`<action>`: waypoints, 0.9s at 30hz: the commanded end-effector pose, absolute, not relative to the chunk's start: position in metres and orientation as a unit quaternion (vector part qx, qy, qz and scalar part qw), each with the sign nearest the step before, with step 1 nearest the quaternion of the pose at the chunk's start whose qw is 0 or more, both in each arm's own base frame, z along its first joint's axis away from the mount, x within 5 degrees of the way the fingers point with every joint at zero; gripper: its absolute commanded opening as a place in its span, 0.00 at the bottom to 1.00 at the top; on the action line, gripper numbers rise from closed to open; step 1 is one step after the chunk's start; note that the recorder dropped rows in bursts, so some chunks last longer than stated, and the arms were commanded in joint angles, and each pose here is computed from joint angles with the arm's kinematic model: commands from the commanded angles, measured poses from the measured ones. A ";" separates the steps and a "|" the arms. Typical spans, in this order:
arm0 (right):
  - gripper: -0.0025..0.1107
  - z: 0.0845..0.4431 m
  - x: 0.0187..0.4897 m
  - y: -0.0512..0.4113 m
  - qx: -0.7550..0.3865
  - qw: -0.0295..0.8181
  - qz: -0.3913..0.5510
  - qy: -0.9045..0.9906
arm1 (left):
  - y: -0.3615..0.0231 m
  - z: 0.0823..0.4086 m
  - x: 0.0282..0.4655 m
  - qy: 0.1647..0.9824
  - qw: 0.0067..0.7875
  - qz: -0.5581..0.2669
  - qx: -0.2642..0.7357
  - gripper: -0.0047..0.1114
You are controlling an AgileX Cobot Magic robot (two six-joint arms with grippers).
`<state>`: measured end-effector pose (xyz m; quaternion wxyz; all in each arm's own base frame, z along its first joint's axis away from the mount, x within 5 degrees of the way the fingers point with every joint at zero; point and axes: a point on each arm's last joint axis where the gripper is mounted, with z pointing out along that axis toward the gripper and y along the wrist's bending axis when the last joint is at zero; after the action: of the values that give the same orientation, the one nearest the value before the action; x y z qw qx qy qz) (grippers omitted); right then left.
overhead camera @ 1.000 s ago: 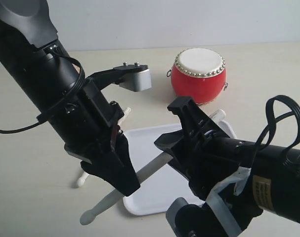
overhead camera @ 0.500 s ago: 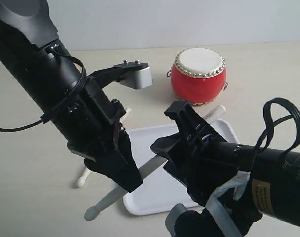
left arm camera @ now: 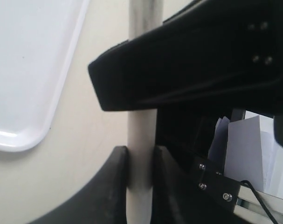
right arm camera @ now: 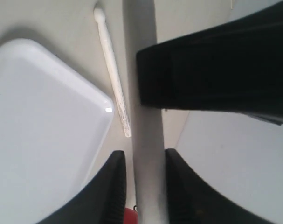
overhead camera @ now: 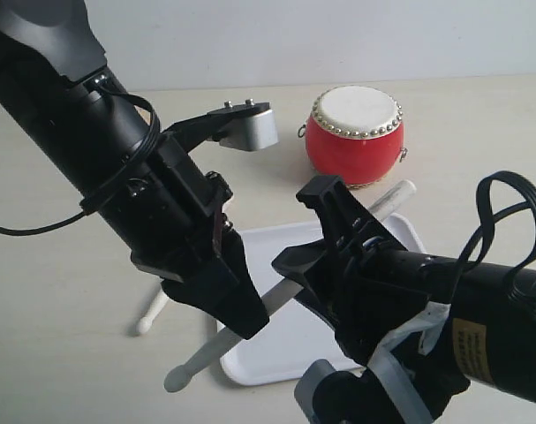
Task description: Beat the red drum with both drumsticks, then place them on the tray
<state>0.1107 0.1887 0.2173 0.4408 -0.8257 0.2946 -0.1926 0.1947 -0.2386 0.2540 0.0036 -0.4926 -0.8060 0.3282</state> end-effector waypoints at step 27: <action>0.02 0.222 0.119 0.182 -0.766 0.462 -0.203 0.397 | -0.242 0.301 0.207 -0.786 -0.158 0.317 -0.507 0.69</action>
<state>0.1150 0.1858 0.2192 0.4499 -0.7985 0.3469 -0.1990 0.2076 -0.2448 0.2759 -0.1080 -0.4890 -0.8019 0.3259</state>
